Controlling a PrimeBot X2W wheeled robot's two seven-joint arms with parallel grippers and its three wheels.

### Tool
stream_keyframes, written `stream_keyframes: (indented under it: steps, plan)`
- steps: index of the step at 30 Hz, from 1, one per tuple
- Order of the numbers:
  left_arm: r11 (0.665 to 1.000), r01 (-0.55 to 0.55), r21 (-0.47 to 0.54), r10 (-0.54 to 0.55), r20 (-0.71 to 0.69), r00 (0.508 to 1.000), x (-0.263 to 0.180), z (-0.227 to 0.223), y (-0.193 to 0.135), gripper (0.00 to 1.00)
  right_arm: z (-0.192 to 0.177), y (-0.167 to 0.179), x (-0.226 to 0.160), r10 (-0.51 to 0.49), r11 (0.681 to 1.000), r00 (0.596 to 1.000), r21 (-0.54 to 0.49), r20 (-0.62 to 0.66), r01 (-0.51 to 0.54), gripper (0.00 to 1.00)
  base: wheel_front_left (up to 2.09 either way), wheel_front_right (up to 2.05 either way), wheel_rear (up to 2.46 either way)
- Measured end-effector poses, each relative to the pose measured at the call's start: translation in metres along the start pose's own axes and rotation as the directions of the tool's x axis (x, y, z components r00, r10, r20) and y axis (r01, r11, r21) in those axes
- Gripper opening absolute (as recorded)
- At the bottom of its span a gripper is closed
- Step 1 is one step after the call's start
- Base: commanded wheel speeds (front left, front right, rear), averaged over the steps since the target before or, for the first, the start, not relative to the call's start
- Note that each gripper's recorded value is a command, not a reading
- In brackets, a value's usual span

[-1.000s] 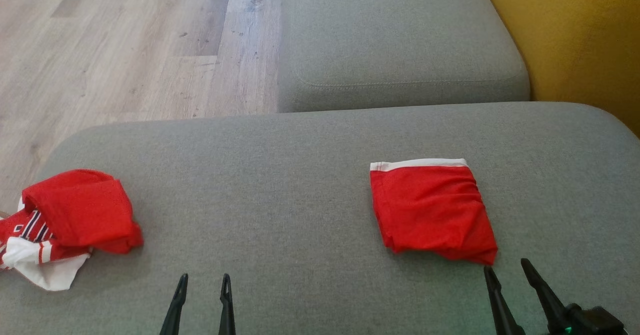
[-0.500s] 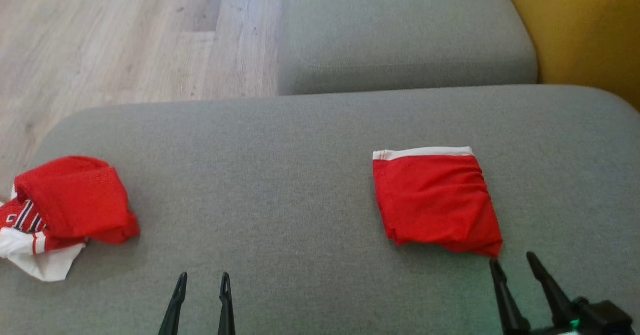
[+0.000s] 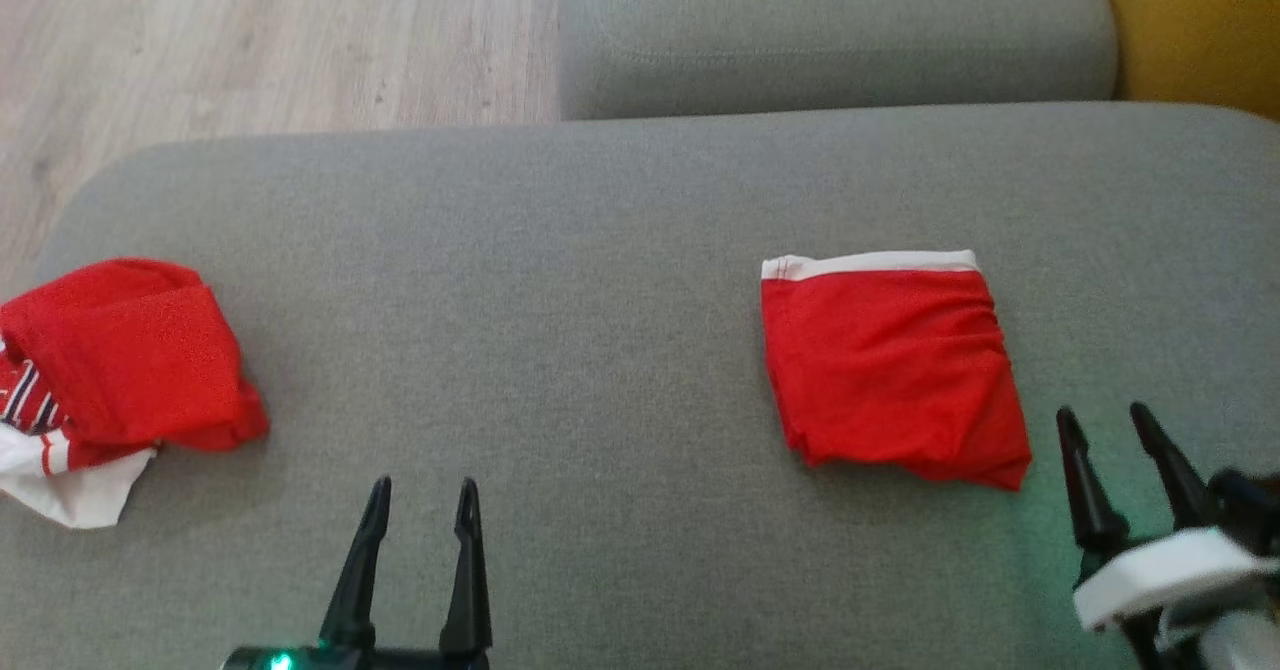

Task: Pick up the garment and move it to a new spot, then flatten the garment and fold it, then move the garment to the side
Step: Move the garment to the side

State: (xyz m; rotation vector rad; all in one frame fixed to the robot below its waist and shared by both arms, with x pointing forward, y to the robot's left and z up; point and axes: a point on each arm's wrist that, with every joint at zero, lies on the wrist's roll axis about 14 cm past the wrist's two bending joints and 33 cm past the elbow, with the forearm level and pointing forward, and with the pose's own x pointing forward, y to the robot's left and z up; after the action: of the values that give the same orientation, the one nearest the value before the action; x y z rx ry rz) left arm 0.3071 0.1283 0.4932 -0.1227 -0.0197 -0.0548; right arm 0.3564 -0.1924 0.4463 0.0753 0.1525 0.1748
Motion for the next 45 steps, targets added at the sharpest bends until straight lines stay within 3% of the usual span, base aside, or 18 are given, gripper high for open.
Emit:
stream_keyframes:
  steps: [11, 17, 18, 19, 20, 26, 30, 32, 36, 37, 39, 45]
  plan:
    - [0.999, 0.022, -0.035, -0.022, 0.021, 1.000, 0.022, 0.008, -0.005, 1.00, -0.033, -0.019, 0.058, 0.002, 0.994, 0.966, 0.102, -0.257, 0.025, 1.00, 0.00, 0.00, 0.00]
    - [0.999, 0.013, -0.032, -0.012, 0.029, 1.000, 0.032, 0.010, -0.002, 1.00, -0.065, -0.002, 0.071, 0.068, 0.987, 0.902, 0.160, -0.426, 0.001, 1.00, 0.00, 0.00, 0.00]
    - [1.000, 0.007, -0.031, -0.006, 0.028, 1.000, 0.033, 0.009, -0.001, 1.00, -0.071, 0.003, 0.071, 0.086, 0.983, 0.889, 0.184, -0.449, -0.003, 0.71, 0.00, 0.00, 0.00]
    - [1.000, 0.001, -0.030, 0.000, 0.026, 1.000, 0.033, 0.009, 0.000, 1.00, -0.074, 0.008, 0.071, 0.102, 0.979, 0.882, 0.205, -0.460, -0.007, 0.22, 0.00, 0.00, 0.00]
    - [1.000, 0.000, -0.031, 0.000, 0.022, 1.000, 0.034, 0.008, 0.000, 1.00, -0.075, 0.011, 0.071, 0.114, 0.976, 0.879, 0.216, -0.463, -0.013, 0.00, 0.00, 0.00, 0.00]
    - [0.999, 0.028, -0.040, -0.027, 0.024, 0.999, 0.043, 0.008, -0.009, 1.00, -0.064, -0.009, 0.077, 0.080, 0.984, 0.902, 0.178, -0.423, -0.004, 0.00, 0.00, 0.00, 0.00]
    - [0.997, 0.065, -0.044, -0.064, 0.018, 0.998, 0.056, 0.004, -0.018, 1.00, -0.051, -0.059, 0.080, -0.016, 0.995, 0.913, 0.084, -0.408, 0.055, 0.00, 0.00, 0.00, 0.00]
    - [0.995, 0.096, -0.039, -0.095, 0.021, 0.995, 0.072, 0.001, -0.026, 1.00, -0.039, -0.102, 0.080, -0.101, 0.994, 0.911, 0.005, -0.400, 0.112, 0.00, 0.00, 0.00, 0.00]
    - [0.987, 0.153, -0.043, -0.153, 0.012, 0.988, 0.093, -0.010, -0.039, 1.00, -0.024, -0.156, 0.077, -0.206, 0.978, 0.894, -0.112, -0.397, 0.176, 0.00, 0.00, 0.00, 0.00]
    - [0.987, 0.153, -0.043, -0.153, 0.012, 0.988, 0.093, -0.010, -0.039, 1.00, -0.024, -0.156, 0.077, -0.206, 0.978, 0.894, -0.112, -0.397, 0.176, 0.00, 0.00, 0.00, 0.00]
    - [0.982, 0.184, -0.048, -0.184, 0.000, 0.983, 0.107, -0.020, -0.045, 1.00, -0.011, -0.191, 0.078, -0.278, 0.958, 0.881, -0.182, -0.383, 0.223, 0.00, 0.00, 0.00, 0.00]
    - [0.975, 0.214, -0.060, -0.216, -0.027, 0.976, 0.125, -0.039, -0.053, 1.00, -0.002, -0.233, 0.073, -0.373, 0.919, 0.846, -0.275, -0.382, 0.281, 0.00, 0.00, 0.00, 0.00]
